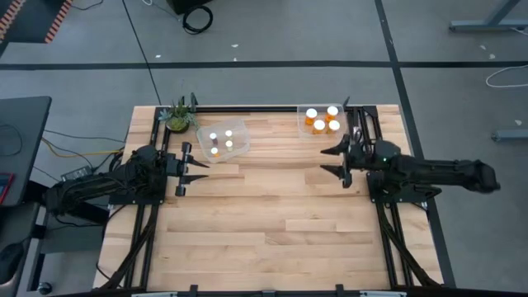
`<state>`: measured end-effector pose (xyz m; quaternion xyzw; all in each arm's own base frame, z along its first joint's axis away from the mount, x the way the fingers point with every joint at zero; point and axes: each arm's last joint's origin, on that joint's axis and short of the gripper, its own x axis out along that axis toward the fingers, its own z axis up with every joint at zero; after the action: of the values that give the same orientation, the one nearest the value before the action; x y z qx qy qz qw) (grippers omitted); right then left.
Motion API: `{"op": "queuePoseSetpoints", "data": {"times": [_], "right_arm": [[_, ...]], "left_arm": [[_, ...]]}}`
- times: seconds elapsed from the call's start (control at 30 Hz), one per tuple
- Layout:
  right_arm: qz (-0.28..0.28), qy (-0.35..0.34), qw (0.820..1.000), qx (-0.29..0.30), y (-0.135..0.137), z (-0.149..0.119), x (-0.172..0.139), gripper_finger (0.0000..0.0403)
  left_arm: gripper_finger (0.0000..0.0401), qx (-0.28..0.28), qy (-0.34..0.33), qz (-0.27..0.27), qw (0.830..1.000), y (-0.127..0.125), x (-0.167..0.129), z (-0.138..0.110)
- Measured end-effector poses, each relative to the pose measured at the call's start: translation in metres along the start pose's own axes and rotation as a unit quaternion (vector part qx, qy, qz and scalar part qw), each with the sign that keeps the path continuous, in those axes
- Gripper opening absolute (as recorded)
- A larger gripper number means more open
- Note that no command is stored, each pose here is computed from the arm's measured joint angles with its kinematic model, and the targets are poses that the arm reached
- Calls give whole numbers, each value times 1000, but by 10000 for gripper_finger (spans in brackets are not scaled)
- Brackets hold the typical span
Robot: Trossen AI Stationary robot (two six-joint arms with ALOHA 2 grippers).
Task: Pick and place medicine bottles into bin by pill shape (circle, oval)
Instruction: Return to Home Position
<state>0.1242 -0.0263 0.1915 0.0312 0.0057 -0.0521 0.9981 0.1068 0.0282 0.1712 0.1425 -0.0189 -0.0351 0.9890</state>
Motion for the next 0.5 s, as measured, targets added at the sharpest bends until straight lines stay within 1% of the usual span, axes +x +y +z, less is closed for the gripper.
{"op": "queuePoseSetpoints", "data": {"times": [0.1, 0.23, 0.33, 0.5], "right_arm": [[3, -1, 1000, -3, 2, -10, -1, 264], [-1, 11, 1000, -3, 2, -5, -1, 264], [0, 37, 999, -13, 2, -1, -3, 264], [8, 39, 999, -18, 3, -3, -7, 264]], "left_arm": [[148, 0, 0, 0, 1000, 0, 0, 0], [147, 0, 0, 0, 1000, 0, 0, 0], [143, 0, 0, 0, 1000, 0, 0, 0], [140, 0, 0, 0, 1000, 0, 0, 0]]}}
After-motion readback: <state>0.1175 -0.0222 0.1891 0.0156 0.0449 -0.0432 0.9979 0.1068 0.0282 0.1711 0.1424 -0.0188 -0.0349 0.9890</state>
